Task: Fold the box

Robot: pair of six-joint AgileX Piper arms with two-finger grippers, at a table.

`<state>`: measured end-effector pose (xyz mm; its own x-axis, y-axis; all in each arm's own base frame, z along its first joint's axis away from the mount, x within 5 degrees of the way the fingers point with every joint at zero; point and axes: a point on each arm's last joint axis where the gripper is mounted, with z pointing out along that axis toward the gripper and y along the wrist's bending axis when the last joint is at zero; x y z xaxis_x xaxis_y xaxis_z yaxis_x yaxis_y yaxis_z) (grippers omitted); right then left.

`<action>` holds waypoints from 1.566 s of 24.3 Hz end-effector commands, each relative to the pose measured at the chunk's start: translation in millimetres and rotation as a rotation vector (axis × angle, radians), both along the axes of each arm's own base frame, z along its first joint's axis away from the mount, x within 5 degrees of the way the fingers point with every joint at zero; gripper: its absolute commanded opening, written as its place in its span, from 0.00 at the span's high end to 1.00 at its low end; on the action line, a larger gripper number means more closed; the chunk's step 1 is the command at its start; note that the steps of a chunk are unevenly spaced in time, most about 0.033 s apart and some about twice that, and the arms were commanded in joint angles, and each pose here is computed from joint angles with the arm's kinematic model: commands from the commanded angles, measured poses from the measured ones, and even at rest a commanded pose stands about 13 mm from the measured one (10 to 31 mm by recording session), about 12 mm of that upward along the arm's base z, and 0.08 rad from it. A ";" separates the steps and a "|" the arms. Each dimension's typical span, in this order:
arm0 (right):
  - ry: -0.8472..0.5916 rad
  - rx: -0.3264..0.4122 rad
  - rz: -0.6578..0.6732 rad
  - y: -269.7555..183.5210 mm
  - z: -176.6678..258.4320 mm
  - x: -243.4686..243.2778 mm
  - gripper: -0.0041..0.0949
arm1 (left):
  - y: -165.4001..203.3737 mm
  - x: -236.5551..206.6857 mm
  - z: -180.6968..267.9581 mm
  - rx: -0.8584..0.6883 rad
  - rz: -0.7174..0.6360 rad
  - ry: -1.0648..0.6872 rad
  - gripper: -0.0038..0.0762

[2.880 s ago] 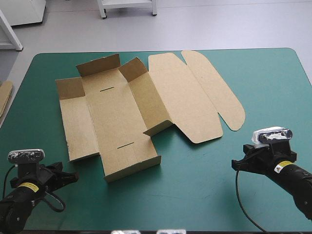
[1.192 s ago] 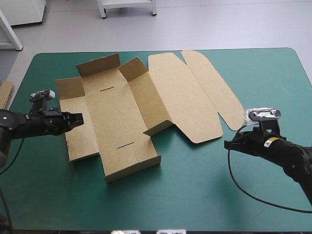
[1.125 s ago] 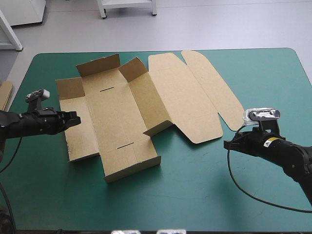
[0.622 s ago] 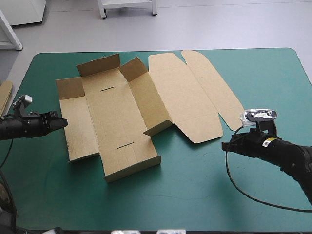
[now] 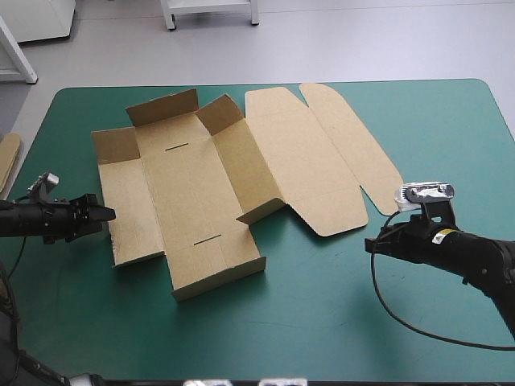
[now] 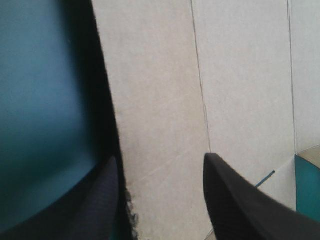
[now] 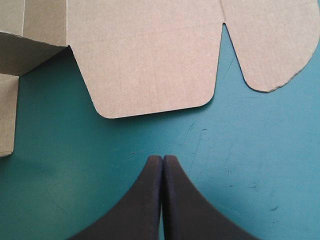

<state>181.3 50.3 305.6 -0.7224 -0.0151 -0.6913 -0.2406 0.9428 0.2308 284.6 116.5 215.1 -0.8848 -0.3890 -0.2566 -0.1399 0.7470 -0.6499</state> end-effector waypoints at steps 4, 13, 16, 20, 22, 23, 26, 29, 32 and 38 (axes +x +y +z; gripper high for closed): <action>-0.070 0.022 -0.006 0.6 14.2 2.6 0.98 | 12.1 1.9 14.0 -0.073 0.055 -0.067 0.43; -0.072 0.026 -0.007 0.7 14.5 2.7 0.98 | 11.1 11.2 -10.1 -0.215 -0.019 -0.085 0.43; -0.070 0.039 -0.009 1.4 14.7 2.6 0.98 | 10.1 14.6 -18.1 -0.276 -0.027 -0.084 0.43; -0.077 0.054 -0.015 1.9 15.7 3.2 0.98 | -4.6 21.4 -17.8 -0.286 -0.090 -0.108 0.43; -0.077 0.054 -0.015 1.9 15.7 3.2 0.98 | -13.8 24.9 -18.5 -0.287 -0.119 -0.102 0.43; -0.077 0.054 -0.015 1.9 15.7 3.2 0.98 | -18.1 26.1 -18.7 -0.286 -0.135 -0.098 0.43; -0.077 0.054 -0.015 1.9 15.7 3.2 0.98 | -29.7 29.6 -20.3 -0.284 -0.178 -0.086 0.43; -0.071 0.053 -0.012 2.1 15.3 2.7 0.98 | -29.6 30.0 -20.2 -0.288 -0.175 -0.082 0.44; -0.063 0.052 -0.009 2.2 14.7 2.2 0.98 | -29.3 30.0 -20.1 -0.286 -0.176 -0.079 0.45; -0.061 0.052 -0.008 2.3 14.6 2.0 0.98 | -31.8 31.7 -19.1 -0.300 -0.167 -0.079 0.49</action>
